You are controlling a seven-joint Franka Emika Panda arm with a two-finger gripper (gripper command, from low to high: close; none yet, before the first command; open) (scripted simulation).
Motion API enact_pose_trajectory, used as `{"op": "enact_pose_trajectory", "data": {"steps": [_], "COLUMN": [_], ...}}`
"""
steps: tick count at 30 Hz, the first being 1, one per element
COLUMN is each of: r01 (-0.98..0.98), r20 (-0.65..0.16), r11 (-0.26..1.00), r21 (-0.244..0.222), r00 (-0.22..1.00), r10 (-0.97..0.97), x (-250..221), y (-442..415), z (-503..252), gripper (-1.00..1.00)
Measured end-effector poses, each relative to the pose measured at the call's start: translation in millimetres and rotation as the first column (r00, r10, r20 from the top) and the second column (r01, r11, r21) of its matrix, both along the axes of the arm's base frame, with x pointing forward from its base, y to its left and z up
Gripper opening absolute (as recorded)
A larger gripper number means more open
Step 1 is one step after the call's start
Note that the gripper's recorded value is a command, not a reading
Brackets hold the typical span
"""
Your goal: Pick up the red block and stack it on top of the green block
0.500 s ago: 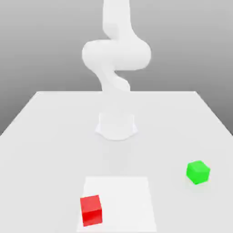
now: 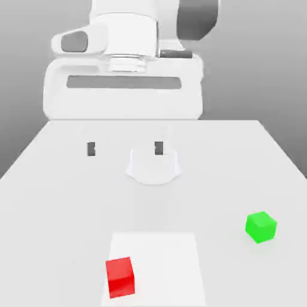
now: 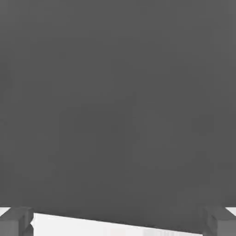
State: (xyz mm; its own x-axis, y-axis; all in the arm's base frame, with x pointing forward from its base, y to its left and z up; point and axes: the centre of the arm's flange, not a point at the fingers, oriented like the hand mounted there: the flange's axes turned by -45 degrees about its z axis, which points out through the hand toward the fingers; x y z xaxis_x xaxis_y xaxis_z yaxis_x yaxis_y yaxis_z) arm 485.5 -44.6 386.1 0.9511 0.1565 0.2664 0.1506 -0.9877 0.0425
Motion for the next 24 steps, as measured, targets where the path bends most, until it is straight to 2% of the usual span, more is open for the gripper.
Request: {"op": "enact_pose_trajectory", "data": {"steps": [8, 13, 14, 20, 24], "r01": [-0.073, -0.085, -0.085, -0.085, -0.086], "r20": [-0.236, -0.269, -0.269, -0.27, -0.27], "r11": [0.997, 0.996, 0.996, 0.996, 0.996], "r21": [-0.003, 0.0, 0.0, 0.0, 0.0], "r00": [0.969, 0.96, 0.96, 0.959, 0.959], "r10": [0.07, 0.082, 0.082, 0.082, 0.083], "x": [-22, -28, -28, -29, -28], "y": [-19, -21, -21, -21, -21], "z": [-155, -223, -235, -240, -208], "gripper": [0.0, 0.0, -1.0, -1.0, -1.0]}}
